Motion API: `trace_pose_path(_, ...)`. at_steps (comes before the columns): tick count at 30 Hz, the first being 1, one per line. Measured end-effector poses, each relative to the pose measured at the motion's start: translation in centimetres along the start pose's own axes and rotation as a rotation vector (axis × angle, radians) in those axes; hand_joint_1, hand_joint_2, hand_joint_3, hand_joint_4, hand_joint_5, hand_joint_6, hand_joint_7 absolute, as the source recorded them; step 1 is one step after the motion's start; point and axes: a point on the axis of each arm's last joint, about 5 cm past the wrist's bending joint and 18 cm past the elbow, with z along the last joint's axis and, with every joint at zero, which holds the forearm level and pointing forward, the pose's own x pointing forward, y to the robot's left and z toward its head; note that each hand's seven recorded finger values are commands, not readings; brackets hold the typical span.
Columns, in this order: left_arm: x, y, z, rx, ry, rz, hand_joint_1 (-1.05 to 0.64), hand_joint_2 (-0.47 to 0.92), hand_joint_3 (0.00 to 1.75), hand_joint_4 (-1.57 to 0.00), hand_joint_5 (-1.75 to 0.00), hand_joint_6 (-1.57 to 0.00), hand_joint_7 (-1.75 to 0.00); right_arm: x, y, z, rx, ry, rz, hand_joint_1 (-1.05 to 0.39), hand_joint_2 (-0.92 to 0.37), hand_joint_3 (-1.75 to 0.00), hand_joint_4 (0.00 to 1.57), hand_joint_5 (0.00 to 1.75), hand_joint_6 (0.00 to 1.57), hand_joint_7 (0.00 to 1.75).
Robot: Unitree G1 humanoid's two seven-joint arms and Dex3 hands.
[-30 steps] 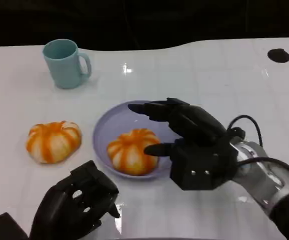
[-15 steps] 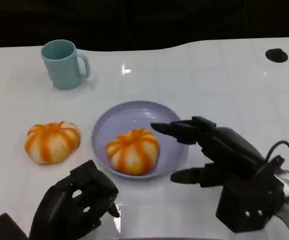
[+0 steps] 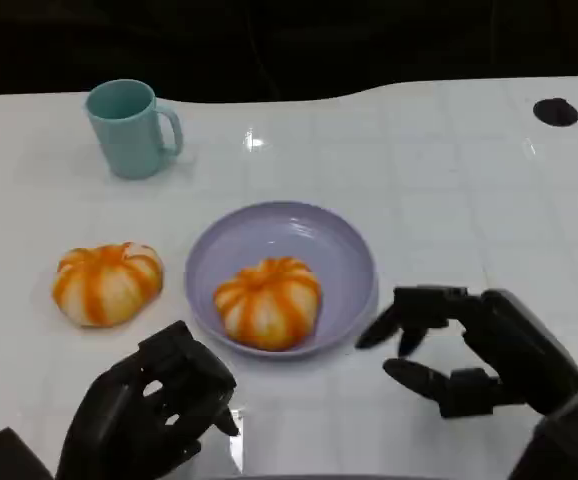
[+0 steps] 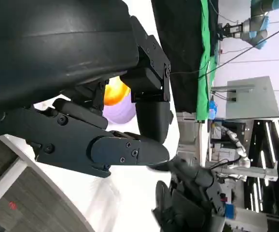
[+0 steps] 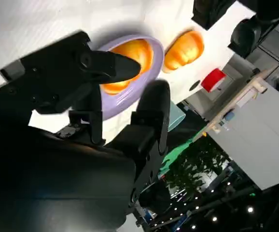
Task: Grasp the bread from the table and place it into the plate.
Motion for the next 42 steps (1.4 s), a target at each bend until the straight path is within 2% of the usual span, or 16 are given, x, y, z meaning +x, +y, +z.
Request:
trace_pose_path(4, 0.0, 0.1, 0.0, 0.003, 0.001, 0.000, -0.57, 0.92, 0.32, -0.60, -1.75, -0.59, -1.42, -1.1, -0.09, -0.2, -0.012, 0.025, -0.025, -0.08, -0.24, -1.44, 0.88, 1.67, 0.85, 1.29)
trace_pose_path(13, 0.0, 0.1, 0.1, 0.004, 0.002, 0.003, -0.58, 0.92, 0.32, -0.61, -1.75, -0.59, -1.43, -2.7, -0.29, 0.3, -0.040, 0.034, -0.048, -0.09, -0.20, -1.46, 0.87, 1.70, 0.85, 1.32)
trace_pose_path(21, 0.0, 0.1, 0.1, 0.005, 0.004, 0.002, -0.57, 0.92, 0.32, -0.61, -1.75, -0.59, -1.44, -4.3, 0.24, 0.5, -0.043, 0.094, -0.040, -0.08, -0.23, -1.45, 0.86, 1.72, 0.84, 1.33)
trace_pose_path(29, -0.1, 0.3, 0.2, 0.009, 0.005, 0.007, -0.56, 0.92, 0.33, -0.60, -1.75, -0.58, -1.44, -4.5, 0.08, 0.5, -0.057, 0.106, -0.082, -0.07, -0.21, -1.47, 0.85, 1.74, 0.84, 1.34)
trace_pose_path(36, -0.3, 0.5, 0.1, 0.004, 0.011, 0.009, -0.57, 0.92, 0.32, -0.61, -1.75, -0.58, -1.45, -5.0, 0.62, -0.2, -0.072, 0.135, -0.098, -0.10, -0.23, -1.43, 0.86, 1.72, 0.85, 1.31)
trace_pose_path(42, -0.3, 0.6, 0.0, 0.013, -0.002, 0.006, -0.57, 0.92, 0.32, -0.62, -1.75, -0.58, -1.45, -4.9, 0.76, -0.3, -0.089, 0.126, -0.109, -0.11, -0.23, -1.41, 0.86, 1.71, 0.87, 1.29)
